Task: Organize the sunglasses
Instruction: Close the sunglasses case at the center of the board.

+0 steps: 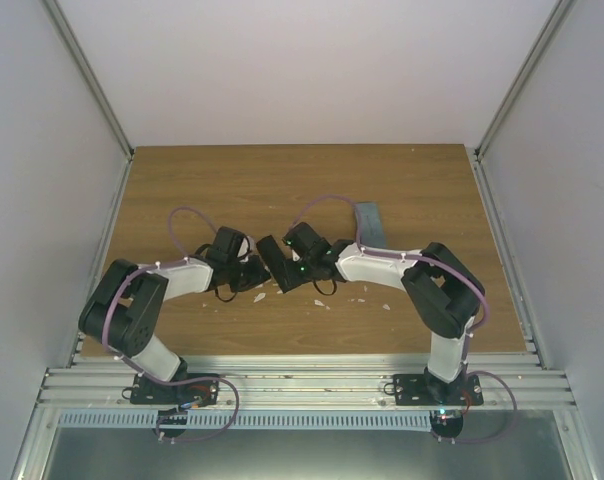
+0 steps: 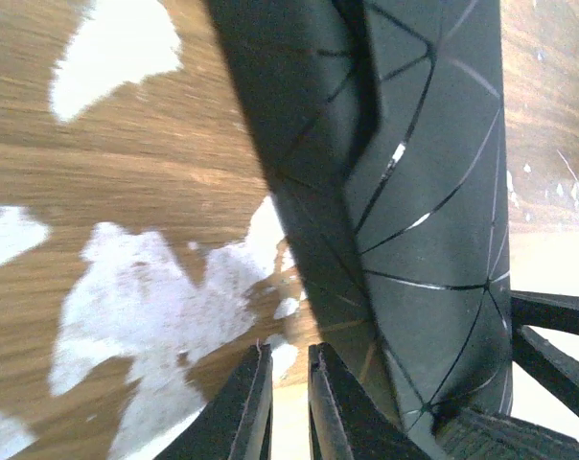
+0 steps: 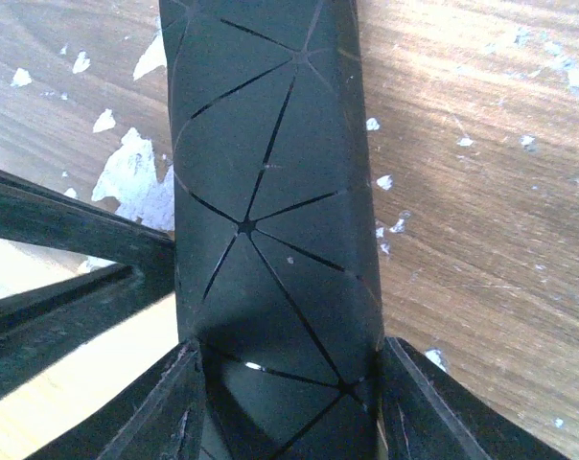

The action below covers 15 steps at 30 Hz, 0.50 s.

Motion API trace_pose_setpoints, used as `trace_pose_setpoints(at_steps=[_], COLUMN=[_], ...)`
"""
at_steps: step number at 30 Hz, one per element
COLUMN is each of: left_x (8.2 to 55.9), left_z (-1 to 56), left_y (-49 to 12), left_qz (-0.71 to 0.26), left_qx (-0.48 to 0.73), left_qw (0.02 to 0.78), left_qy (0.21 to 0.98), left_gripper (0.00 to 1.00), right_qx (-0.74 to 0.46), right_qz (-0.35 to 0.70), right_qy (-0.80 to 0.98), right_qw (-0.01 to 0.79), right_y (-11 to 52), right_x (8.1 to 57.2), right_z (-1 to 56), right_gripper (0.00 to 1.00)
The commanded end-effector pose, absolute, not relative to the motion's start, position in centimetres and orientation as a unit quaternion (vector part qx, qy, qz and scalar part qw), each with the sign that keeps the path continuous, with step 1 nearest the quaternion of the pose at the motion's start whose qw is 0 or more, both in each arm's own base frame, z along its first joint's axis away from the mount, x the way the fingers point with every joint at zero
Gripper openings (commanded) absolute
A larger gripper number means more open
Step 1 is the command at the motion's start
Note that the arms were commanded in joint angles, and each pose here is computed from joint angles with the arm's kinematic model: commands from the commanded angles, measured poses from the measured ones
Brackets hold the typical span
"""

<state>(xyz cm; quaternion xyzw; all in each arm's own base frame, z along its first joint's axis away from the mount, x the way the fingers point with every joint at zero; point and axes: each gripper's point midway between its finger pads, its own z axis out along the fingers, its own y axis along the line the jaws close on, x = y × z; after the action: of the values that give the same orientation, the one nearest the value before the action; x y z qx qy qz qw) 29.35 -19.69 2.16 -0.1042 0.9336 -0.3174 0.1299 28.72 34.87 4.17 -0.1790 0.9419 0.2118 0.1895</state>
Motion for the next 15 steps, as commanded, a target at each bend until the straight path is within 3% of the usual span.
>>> trace_pose_setpoints(at_steps=[1, 8, 15], left_x=[30.6, 31.0, 29.6], left_z=[4.4, 10.6, 15.4], left_y=[-17.7, -13.3, -10.8], left_qz=[-0.271, -0.202, -0.191], left_qx=[-0.124, -0.150, -0.162], left_qw=[0.191, 0.306, 0.378], left_qy=[0.935, 0.918, 0.891], left_gripper=[0.15, 0.20, 0.26], right_qx=[-0.168, -0.191, -0.229], right_qz=[0.134, 0.137, 0.118], right_qy=[0.954, 0.935, 0.932], right_qw=[0.209, 0.266, 0.254], right_y=[33.0, 34.4, 35.7], right_x=[29.6, 30.4, 30.2], right_z=[4.0, 8.0, 6.3], right_gripper=[0.50, 0.67, 0.78])
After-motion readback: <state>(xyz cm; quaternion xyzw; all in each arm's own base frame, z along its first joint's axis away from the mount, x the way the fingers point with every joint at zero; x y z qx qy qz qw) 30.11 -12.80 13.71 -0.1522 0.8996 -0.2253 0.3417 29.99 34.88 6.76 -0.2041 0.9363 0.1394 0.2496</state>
